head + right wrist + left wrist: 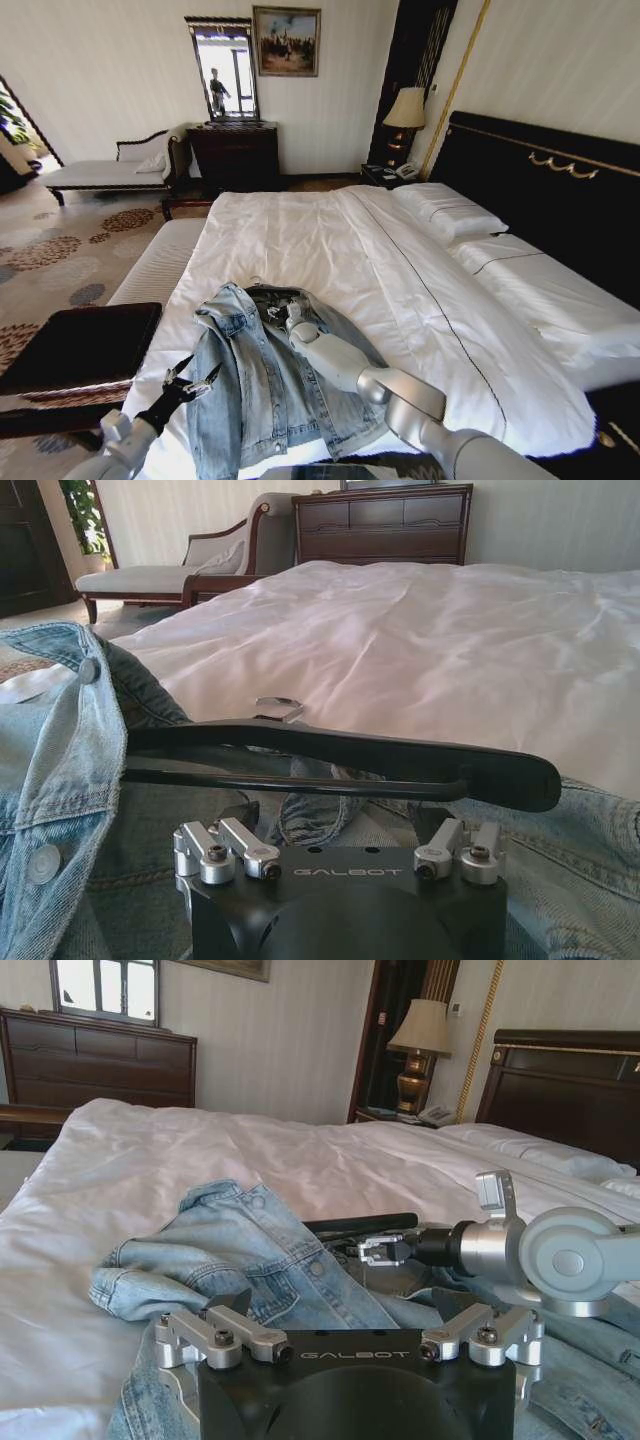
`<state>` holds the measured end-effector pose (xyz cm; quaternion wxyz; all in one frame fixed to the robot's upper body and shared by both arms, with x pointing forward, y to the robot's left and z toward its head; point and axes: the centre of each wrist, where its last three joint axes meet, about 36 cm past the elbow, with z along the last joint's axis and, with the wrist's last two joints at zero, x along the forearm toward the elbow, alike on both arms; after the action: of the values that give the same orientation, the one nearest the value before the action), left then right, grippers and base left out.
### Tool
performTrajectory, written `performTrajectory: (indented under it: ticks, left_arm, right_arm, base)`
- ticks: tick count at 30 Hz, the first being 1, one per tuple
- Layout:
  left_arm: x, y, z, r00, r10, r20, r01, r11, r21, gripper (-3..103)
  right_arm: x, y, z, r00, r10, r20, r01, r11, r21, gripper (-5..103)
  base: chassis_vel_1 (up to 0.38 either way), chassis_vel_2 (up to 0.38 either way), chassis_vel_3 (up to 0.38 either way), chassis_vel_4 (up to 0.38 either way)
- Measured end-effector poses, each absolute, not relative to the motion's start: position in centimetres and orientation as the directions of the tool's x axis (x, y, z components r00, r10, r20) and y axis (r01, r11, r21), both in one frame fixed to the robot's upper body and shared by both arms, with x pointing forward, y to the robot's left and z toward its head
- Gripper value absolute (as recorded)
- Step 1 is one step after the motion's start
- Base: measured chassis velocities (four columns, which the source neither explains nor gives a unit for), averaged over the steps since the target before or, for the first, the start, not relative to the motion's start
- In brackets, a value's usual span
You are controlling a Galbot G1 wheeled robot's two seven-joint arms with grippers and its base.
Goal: Pick up the clothes from the bed and hang them on the clothes hanger.
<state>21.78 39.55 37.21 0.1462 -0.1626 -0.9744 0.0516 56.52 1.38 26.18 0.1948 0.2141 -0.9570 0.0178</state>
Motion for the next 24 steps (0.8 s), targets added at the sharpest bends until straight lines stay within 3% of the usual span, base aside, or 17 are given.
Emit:
performTrajectory:
  ticks: [5,7,9,13,15,22,24]
  left_arm:
    - [21.8,39.5,37.2,-0.904,0.332,0.268,0.302,0.942,-0.148,100]
    - [21.8,39.5,37.2,-0.904,0.332,0.268,0.302,0.942,-0.148,100]
    - [21.8,39.6,37.2,-0.904,0.332,0.268,0.302,0.942,-0.148,100]
    - [21.8,39.6,37.2,-0.905,0.330,0.268,0.300,0.942,-0.149,100]
    - [21.8,39.6,37.2,-0.905,0.330,0.267,0.299,0.942,-0.149,100]
    - [21.6,39.9,37.0,-0.908,0.321,0.268,0.291,0.945,-0.148,100]
    - [21.6,40.0,37.0,-0.908,0.321,0.268,0.290,0.945,-0.148,100]
  right_arm:
    - [56.5,1.3,25.8,-0.825,-0.407,0.392,-0.429,0.902,0.034,80]
    - [56.3,1.2,25.5,-0.819,-0.408,0.403,-0.435,0.900,0.026,64]
    - [56.3,1.2,25.4,-0.817,-0.408,0.407,-0.437,0.899,0.025,64]
    - [56.0,1.3,25.1,-0.805,-0.414,0.426,-0.446,0.895,0.027,42]
    - [56.0,1.3,25.1,-0.803,-0.415,0.427,-0.448,0.894,0.026,42]
    - [55.6,1.6,25.0,-0.795,-0.425,0.432,-0.455,0.890,0.039,10]
    - [55.6,1.6,25.0,-0.795,-0.426,0.432,-0.454,0.890,0.040,10]
  base:
    - [0.000,0.000,0.000,0.000]
    - [0.000,0.000,0.000,0.000]
    - [0.000,0.000,0.000,0.000]
    - [0.000,0.000,0.000,0.000]
    - [0.000,0.000,0.000,0.000]
    - [0.000,0.000,0.000,0.000]
    - [0.000,0.000,0.000,0.000]
